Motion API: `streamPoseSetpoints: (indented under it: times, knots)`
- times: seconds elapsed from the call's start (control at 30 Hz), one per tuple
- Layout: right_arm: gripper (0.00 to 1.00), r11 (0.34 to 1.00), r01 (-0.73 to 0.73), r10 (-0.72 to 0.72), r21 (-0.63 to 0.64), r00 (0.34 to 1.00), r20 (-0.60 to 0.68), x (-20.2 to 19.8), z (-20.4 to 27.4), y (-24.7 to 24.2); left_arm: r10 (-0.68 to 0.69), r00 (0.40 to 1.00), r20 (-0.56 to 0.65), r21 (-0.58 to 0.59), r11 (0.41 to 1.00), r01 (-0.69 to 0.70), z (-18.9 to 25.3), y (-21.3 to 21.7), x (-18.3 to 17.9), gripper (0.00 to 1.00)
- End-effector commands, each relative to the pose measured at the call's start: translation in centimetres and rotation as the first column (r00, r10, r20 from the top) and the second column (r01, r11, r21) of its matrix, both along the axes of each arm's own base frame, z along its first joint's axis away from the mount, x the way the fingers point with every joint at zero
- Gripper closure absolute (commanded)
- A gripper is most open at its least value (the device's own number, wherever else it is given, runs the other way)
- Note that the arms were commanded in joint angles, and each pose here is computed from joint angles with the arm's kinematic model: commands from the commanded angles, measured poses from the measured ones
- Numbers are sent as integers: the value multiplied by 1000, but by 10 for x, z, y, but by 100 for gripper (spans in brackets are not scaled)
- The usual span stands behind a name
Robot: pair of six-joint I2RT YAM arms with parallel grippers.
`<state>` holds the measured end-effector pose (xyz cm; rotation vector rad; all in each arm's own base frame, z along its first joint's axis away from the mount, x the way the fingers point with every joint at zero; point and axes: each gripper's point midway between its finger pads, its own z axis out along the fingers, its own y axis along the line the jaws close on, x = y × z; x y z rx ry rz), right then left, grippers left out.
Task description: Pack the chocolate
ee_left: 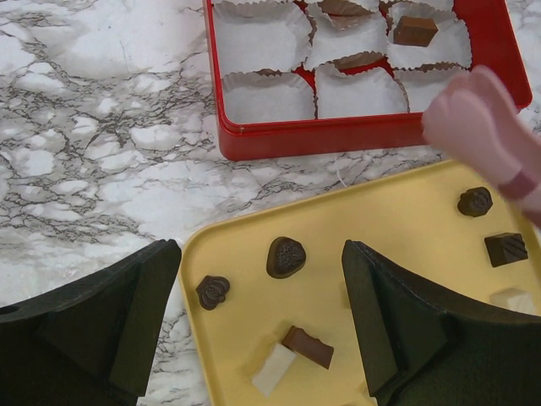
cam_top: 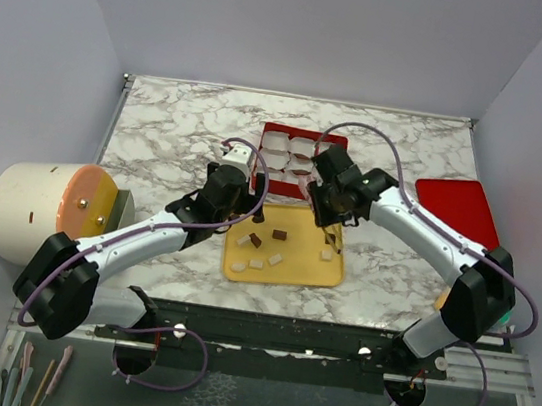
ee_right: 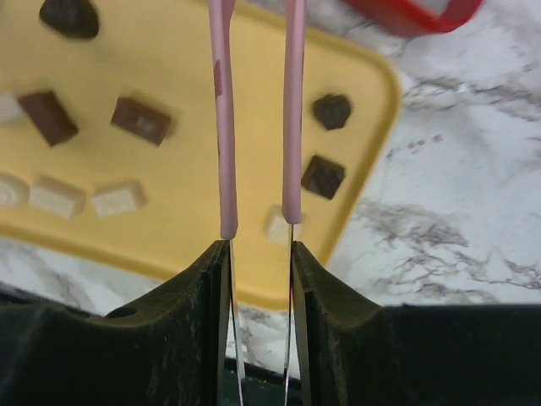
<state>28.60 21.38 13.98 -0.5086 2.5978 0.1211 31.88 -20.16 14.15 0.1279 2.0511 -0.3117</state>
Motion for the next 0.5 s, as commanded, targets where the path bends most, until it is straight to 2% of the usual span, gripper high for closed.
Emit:
streamPoseSetpoints:
  times: [0.0, 0.47]
  knots:
    - [63, 997, -73, 73, 16, 996, -49, -39, -9, 15, -6, 1000, 1, 9, 1000, 6, -1, -2, 1, 13]
    - [61, 969, -243, 246, 35, 963, -109, -79, -26, 24, -5, 1000, 6, 13, 1000, 5, -1, -1, 1, 13]
